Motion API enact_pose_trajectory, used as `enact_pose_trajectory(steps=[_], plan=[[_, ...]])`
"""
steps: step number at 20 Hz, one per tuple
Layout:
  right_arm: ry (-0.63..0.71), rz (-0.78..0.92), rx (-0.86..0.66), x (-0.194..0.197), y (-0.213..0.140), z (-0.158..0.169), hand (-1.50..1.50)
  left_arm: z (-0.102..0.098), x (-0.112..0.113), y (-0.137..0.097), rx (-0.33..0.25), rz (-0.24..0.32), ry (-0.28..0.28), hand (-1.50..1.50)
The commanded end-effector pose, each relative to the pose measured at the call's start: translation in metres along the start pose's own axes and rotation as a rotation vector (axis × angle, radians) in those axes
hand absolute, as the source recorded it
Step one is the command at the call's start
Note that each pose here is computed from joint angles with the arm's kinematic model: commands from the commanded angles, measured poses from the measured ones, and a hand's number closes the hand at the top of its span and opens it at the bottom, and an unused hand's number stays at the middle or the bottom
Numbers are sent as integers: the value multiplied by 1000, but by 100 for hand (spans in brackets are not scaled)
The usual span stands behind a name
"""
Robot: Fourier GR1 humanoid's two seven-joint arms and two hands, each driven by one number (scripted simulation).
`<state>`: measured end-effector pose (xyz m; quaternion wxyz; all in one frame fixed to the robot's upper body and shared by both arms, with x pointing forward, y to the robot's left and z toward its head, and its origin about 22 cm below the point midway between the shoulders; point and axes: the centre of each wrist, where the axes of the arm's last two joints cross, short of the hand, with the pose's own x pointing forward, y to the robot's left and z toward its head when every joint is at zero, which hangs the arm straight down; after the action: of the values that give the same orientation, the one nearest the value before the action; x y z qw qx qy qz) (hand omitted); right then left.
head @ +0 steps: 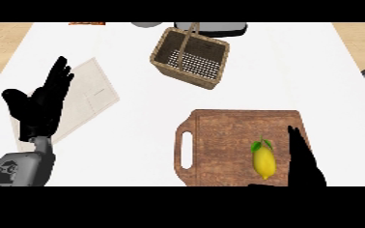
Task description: Pick the lemon from the cutting board and place it in the basket
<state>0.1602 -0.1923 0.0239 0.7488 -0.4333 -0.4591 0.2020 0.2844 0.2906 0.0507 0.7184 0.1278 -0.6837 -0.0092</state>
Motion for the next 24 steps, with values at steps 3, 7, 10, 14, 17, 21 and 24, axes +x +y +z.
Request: enact_pose_trajectory(steps=[3, 7, 10, 14, 17, 21, 24], plan=[[13, 14, 6, 9, 15, -10, -150, -11, -5, 8, 6, -3, 0, 0], [8, -1, 1, -11, 6, -17, -150, -29, 6, -3, 3, -3, 0, 0], [18, 23, 28, -11, 19, -26, -150, 4, -4, 3, 16, -12, -1, 0], [27, 38, 34, -1, 28, -22, -150, 4, -25, 11, 2, -9, -14, 0], [26, 32, 48, -27, 23, -29, -150, -4, 3, 10, 5, -10, 4, 0], [12, 49, 123, -23, 35, -31, -150, -4, -14, 8, 3, 2, 3, 0], [-41, 124, 225, -15, 49, -24, 150, 3, -1, 3, -5, -9, -1, 0]])
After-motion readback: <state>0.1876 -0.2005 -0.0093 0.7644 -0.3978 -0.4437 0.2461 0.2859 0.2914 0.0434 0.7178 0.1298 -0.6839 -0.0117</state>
